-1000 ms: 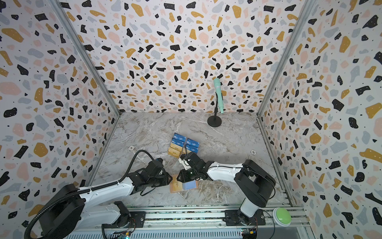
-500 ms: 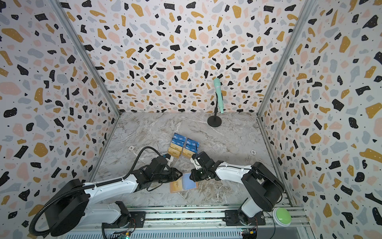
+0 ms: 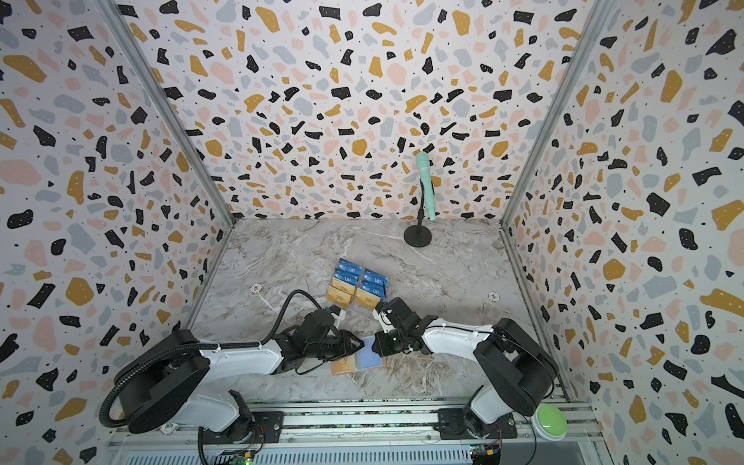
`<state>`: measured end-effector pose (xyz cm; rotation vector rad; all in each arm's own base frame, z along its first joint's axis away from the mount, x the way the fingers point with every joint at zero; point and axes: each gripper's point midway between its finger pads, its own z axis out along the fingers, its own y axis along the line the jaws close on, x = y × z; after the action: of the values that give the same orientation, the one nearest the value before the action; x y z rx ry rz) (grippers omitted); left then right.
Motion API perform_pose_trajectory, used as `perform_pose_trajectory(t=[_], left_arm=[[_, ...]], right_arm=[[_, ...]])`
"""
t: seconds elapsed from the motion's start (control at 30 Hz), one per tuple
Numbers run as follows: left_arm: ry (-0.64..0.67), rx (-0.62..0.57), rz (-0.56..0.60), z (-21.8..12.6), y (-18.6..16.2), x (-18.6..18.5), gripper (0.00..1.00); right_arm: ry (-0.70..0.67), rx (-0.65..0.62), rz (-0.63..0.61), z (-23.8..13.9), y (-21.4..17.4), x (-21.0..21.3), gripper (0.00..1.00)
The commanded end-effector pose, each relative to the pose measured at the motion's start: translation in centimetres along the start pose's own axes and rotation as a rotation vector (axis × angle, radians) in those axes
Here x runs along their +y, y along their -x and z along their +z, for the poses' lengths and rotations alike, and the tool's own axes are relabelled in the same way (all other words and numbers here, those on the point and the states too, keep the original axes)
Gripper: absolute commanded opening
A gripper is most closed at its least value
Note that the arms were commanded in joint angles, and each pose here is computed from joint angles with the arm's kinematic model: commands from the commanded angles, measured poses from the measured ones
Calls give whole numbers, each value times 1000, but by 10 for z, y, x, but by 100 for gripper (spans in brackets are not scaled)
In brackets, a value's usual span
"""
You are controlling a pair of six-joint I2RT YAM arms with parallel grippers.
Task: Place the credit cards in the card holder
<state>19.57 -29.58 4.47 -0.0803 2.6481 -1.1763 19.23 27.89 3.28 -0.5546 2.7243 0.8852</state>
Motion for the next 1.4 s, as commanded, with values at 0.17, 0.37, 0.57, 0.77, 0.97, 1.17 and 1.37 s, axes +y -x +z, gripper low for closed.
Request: perform_pose_trajectory(t=[0.17, 0.37, 0.57, 0.77, 0.97, 1.17, 1.37], left_arm=[[-35, 7, 9, 4, -2, -3, 37], [-40, 20, 6, 9, -5, -1, 37], [-31, 39, 21, 13, -9, 0, 37], [-65, 41, 7, 14, -11, -4, 37], [-102, 36, -8, 12, -12, -9, 37], [-130, 38, -19, 14, -12, -11, 37], [-149, 33, -28, 14, -12, -14, 37]], right_arm=[[-45, 18, 9, -2, -10, -13, 18], [-41, 14, 11, -2, -10, -12, 18], [-41, 14, 14, -2, -10, -13, 18], [-35, 8, 18, -2, -10, -12, 18], [-33, 5, 19, -1, -9, -11, 18], [-30, 7, 18, 0, -9, -11, 17], [-29, 4, 19, -1, -9, -10, 17]])
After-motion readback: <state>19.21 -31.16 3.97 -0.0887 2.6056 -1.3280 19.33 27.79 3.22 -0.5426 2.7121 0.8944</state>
